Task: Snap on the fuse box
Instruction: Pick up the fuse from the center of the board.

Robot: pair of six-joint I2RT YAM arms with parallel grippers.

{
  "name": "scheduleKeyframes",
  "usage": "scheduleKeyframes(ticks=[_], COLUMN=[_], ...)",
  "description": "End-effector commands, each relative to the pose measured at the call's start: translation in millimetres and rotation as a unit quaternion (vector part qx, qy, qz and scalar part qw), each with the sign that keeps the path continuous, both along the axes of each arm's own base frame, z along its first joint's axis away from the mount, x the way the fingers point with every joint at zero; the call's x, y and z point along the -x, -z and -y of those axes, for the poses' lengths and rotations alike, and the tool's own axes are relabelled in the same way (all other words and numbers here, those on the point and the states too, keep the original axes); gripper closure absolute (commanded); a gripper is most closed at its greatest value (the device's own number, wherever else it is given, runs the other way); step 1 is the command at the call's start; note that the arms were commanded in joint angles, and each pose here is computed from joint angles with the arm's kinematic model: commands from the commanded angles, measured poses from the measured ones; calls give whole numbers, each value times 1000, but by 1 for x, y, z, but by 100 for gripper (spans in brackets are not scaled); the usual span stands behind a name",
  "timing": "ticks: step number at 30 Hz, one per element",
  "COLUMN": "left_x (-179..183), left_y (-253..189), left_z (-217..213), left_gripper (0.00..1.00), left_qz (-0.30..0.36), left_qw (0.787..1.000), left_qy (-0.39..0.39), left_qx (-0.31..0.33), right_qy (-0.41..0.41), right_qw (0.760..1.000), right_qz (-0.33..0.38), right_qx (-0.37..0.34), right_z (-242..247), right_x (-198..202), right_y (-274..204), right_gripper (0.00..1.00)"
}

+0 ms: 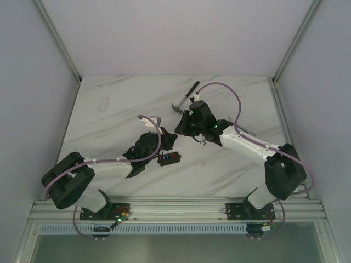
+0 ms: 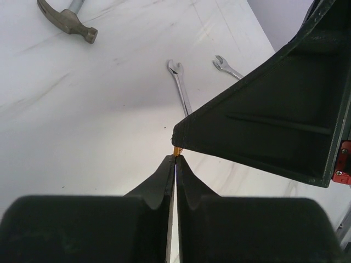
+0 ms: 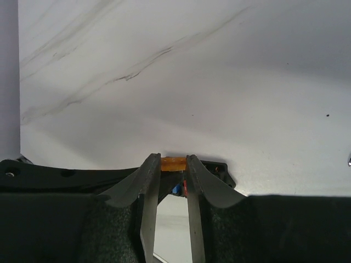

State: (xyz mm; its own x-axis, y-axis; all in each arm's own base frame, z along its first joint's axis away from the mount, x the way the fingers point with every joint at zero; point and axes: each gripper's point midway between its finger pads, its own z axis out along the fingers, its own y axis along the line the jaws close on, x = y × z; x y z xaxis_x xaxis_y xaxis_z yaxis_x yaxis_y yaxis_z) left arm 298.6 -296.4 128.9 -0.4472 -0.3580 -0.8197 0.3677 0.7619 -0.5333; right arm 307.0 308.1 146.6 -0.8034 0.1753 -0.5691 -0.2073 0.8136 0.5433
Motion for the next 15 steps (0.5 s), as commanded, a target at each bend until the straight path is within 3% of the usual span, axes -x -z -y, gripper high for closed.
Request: scheduleKeyframes(ticks=[1,9,15], left_x=[-6,-4,2], left_y=[-17,-22,-28], left_z=[3,3,-3], left_gripper=[91,100,100], left_qz=[25,39,57], left_qw=[1000,999,998], left_qy=[-6,6,16], left_qx=[12,2,-17], right_qy=[-5,-7,-12], right_qw=[1000,1000,999], right_qz=[8,8,46], right_qx=[-22,-23,-17], right_z=[-6,-6,1], right_x=[4,7,4], right_y=[-12,-12,-28], right_gripper=[74,73,60])
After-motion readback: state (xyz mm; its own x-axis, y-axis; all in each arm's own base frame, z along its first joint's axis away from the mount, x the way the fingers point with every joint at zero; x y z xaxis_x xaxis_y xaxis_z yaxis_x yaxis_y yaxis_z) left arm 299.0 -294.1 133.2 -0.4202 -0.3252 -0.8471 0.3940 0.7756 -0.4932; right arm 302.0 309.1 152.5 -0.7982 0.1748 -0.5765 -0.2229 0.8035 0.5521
